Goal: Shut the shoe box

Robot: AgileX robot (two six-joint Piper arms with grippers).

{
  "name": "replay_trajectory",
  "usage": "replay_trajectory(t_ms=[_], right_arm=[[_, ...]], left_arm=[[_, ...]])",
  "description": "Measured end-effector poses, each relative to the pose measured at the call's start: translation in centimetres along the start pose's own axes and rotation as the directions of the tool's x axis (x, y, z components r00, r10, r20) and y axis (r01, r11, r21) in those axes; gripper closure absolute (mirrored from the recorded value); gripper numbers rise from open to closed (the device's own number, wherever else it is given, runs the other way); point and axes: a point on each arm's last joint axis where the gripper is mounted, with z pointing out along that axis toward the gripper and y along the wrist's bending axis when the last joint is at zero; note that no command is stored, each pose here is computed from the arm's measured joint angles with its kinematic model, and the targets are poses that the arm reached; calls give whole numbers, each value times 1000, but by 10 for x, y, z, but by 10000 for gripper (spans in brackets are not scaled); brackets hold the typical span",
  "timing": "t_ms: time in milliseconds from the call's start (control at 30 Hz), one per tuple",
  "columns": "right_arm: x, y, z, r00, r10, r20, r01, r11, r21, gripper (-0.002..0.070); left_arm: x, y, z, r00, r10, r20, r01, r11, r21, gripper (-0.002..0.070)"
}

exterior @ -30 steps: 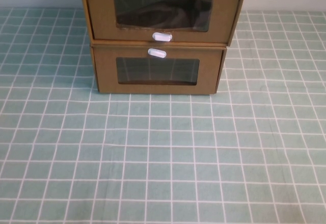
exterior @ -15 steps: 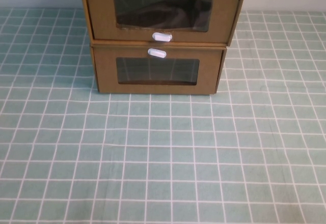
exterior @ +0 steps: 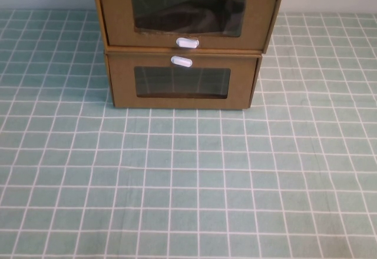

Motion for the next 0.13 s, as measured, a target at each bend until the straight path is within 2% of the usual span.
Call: replay_trajectory(t_ms=[133], right_arm=[[0, 0, 0, 1000, 0, 0, 0, 1000, 0, 687]], left_arm=[[0, 0, 0, 1000, 0, 0, 0, 1000, 0, 680]])
